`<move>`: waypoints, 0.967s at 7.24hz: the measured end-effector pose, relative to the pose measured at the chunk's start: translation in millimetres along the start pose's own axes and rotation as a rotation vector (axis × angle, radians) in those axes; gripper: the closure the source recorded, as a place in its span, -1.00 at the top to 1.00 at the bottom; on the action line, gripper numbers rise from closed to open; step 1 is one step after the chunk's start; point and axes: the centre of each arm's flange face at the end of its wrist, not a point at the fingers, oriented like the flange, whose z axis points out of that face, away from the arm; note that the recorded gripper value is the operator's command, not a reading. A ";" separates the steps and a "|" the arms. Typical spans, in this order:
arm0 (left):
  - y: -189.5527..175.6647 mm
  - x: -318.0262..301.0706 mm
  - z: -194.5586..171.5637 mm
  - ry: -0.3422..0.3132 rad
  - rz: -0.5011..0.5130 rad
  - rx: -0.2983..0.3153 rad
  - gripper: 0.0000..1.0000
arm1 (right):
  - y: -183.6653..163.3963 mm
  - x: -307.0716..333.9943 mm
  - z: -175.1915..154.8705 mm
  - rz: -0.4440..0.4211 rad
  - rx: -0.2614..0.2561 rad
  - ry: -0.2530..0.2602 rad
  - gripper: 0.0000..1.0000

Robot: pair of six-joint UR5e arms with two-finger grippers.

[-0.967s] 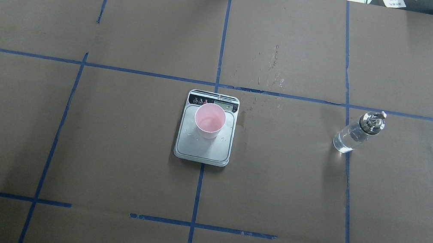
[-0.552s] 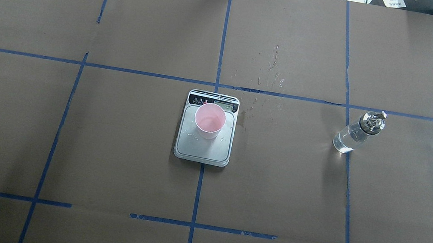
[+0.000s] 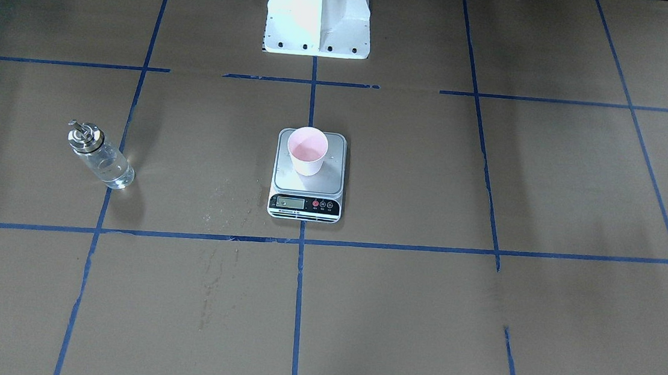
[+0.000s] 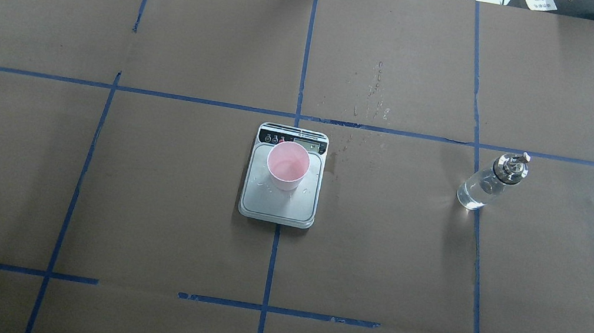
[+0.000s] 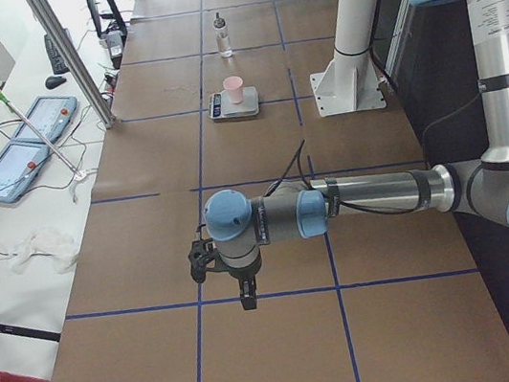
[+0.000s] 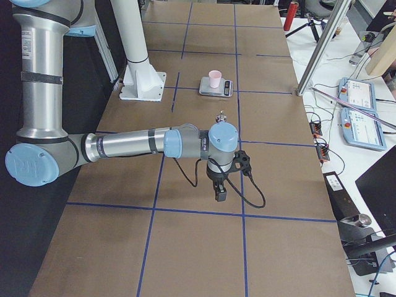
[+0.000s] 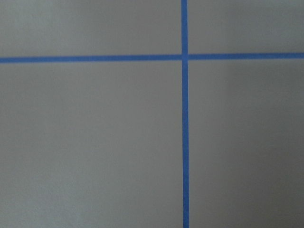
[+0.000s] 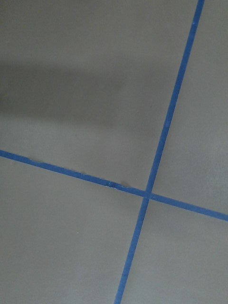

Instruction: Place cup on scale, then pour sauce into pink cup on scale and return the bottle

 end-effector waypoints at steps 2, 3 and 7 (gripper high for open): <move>8.3 -10.6 10.7 0.014 -0.018 -0.011 1.00 | -3.2 -5.7 5.1 -0.014 -0.011 -0.001 1.00; 7.1 -10.8 10.5 0.008 -0.015 -0.010 1.00 | -4.5 -7.8 6.9 -0.019 -0.015 -0.002 1.00; -3.0 5.6 -3.8 0.002 0.034 0.028 1.00 | -4.6 -9.0 11.2 -0.019 -0.022 -0.014 1.00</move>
